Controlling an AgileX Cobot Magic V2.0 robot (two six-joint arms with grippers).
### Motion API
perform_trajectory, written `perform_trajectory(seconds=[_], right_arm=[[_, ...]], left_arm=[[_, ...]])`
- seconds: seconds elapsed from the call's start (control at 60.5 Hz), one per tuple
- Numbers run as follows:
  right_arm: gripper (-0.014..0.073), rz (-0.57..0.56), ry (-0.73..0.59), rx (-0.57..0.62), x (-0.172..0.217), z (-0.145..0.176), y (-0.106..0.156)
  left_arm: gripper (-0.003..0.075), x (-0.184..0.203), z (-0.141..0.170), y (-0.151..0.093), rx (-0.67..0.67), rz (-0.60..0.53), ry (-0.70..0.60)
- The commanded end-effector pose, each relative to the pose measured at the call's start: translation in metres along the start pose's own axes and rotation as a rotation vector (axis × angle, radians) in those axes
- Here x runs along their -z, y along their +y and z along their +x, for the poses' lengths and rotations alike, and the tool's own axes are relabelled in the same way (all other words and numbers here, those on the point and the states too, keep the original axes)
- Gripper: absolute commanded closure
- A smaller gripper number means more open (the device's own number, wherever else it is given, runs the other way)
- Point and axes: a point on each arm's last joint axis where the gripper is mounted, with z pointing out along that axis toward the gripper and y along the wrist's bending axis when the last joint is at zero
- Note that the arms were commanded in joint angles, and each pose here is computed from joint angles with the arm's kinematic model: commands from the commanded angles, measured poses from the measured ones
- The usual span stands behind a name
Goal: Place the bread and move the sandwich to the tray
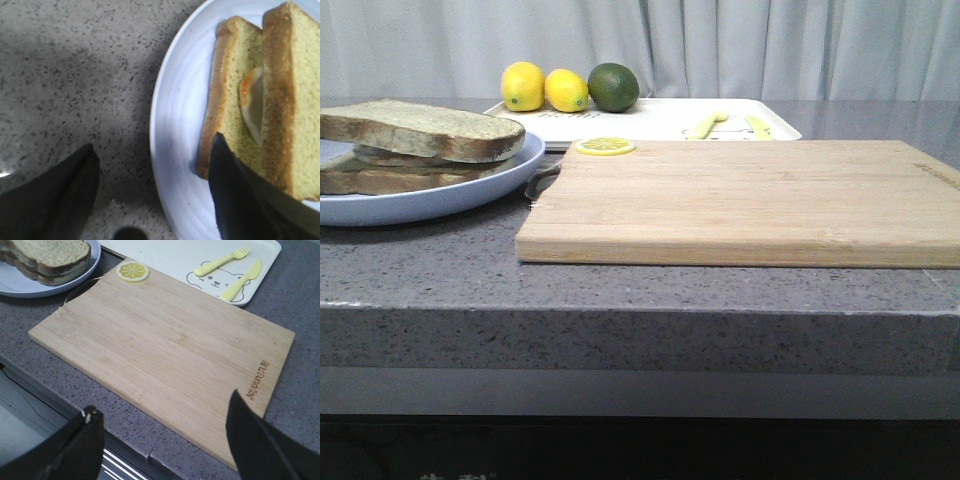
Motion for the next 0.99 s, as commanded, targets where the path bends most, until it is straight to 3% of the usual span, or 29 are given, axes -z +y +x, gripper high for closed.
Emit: perform_trajectory(seconds=[0.0,0.314,0.794,0.976], right_arm=[[0.0065,0.012,-0.087,0.002,0.005,-0.012,-0.001],[0.0065,0.012,-0.087,0.002,0.005,-0.012,-0.001],[0.0065,0.012,-0.087,0.002,0.005,-0.012,-0.001],[0.0065,0.012,-0.087,0.002,0.005,-0.012,-0.001]], left_arm=[[0.0258,0.011,-0.013,-0.008,0.005,0.043,-0.098],[0.0283,-0.009,-0.015,0.001,0.037,0.042,-0.072],[0.0718,-0.017,-0.014,0.005,0.052,0.048,-0.043],[0.0738,-0.016,-0.015,0.002,0.069,0.078,-0.044]])
